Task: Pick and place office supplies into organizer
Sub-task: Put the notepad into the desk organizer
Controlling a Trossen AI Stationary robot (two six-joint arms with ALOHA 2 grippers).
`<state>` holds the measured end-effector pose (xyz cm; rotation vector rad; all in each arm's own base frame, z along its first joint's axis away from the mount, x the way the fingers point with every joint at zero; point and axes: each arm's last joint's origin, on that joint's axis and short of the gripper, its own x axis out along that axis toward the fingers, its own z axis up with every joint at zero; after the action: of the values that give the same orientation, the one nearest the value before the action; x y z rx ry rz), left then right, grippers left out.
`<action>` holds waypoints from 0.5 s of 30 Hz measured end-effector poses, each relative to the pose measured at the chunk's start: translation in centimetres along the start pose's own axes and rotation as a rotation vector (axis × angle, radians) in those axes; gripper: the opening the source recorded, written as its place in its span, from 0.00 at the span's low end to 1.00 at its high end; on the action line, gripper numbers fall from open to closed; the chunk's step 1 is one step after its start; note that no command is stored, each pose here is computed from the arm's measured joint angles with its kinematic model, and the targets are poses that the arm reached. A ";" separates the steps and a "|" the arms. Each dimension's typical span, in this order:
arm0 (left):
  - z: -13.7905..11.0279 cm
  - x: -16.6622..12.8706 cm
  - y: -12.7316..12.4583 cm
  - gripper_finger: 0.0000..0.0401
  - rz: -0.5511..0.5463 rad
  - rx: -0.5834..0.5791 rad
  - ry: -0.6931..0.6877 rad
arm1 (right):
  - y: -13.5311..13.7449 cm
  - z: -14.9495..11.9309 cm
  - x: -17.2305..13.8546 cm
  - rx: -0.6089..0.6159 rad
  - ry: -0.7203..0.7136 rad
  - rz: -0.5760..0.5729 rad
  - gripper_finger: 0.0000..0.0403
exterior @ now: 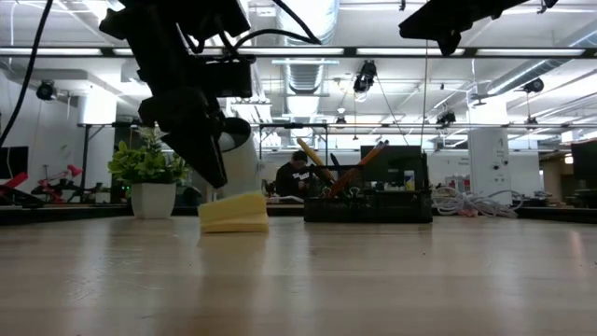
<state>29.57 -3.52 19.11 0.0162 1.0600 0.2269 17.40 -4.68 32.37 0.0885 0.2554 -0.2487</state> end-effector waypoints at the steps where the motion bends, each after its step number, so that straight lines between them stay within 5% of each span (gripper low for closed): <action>1: 0.0 0.0 0.0 0.39 -0.004 -0.002 -0.003 | 0.0 0.0 0.0 -0.001 0.000 0.000 0.16; 7: 1.1 0.0 -0.3 0.52 -0.045 -0.030 -0.104 | 0.0 0.0 0.0 -0.002 0.000 0.000 0.15; 15: 0.4 2.4 -0.9 0.54 -0.027 -0.012 -0.023 | 0.0 0.0 0.0 -0.009 0.002 0.000 0.16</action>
<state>31.19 -3.88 17.11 -0.0059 1.0356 0.2086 17.39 -4.68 32.35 0.0795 0.2589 -0.2478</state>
